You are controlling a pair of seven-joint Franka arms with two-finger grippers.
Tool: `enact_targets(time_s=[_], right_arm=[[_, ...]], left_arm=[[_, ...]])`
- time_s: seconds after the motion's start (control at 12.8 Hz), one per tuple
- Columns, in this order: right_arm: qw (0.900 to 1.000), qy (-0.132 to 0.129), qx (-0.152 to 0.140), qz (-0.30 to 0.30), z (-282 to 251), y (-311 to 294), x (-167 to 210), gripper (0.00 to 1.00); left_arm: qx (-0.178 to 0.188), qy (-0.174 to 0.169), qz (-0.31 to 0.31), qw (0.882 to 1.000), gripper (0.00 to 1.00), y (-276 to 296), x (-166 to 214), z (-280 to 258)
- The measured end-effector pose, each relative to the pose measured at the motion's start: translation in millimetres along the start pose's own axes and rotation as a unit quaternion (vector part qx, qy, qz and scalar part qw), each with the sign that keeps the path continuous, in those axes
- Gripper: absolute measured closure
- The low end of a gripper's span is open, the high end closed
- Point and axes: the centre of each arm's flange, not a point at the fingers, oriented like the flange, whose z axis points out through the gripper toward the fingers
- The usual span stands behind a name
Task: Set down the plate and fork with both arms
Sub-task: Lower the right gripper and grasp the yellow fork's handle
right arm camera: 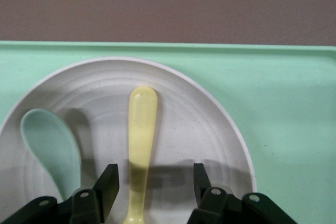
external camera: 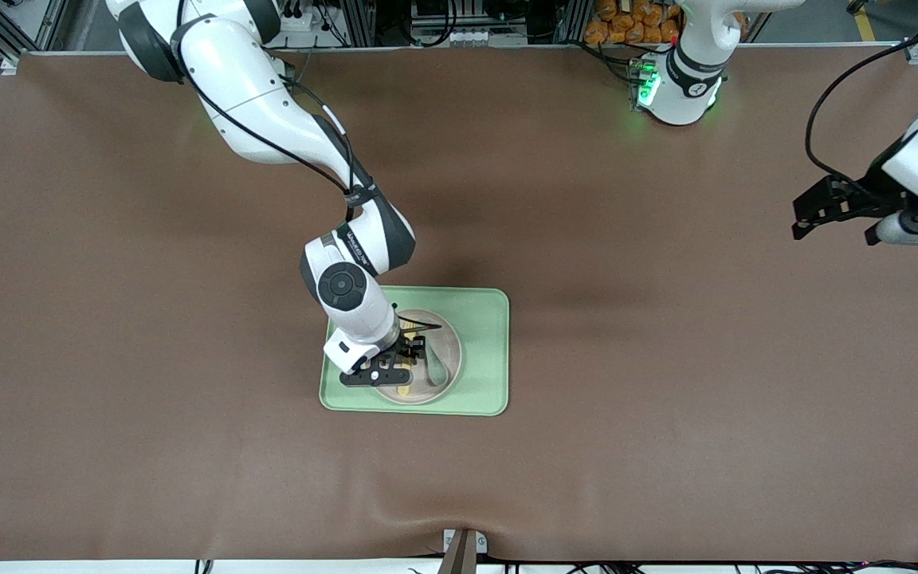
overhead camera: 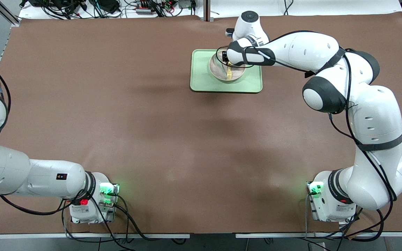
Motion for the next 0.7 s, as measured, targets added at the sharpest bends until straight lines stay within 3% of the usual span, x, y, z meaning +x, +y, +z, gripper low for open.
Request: enact_targets(time_s=[0.39, 0.54, 0.7], right_arm=[[1.000, -0.005, -0.004, -0.003, 8.6, -4.8, -6.3, 0.34], [1.000, -0.002, -0.005, -0.005, 6.8, -6.6, -6.2, 0.50], [1.000, -0.001, -0.005, -0.006, 5.2, -6.5, -5.5, 0.77]], left_arm=[[0.000, 0.001, -0.001, 1.000, 0.00, -1.5, 0.1, -2.3], [0.000, 0.001, -0.002, 1.000, 0.00, -2.2, 0.1, -2.3], [0.000, 0.001, -0.002, 1.000, 0.00, -2.4, 0.1, -2.3]])
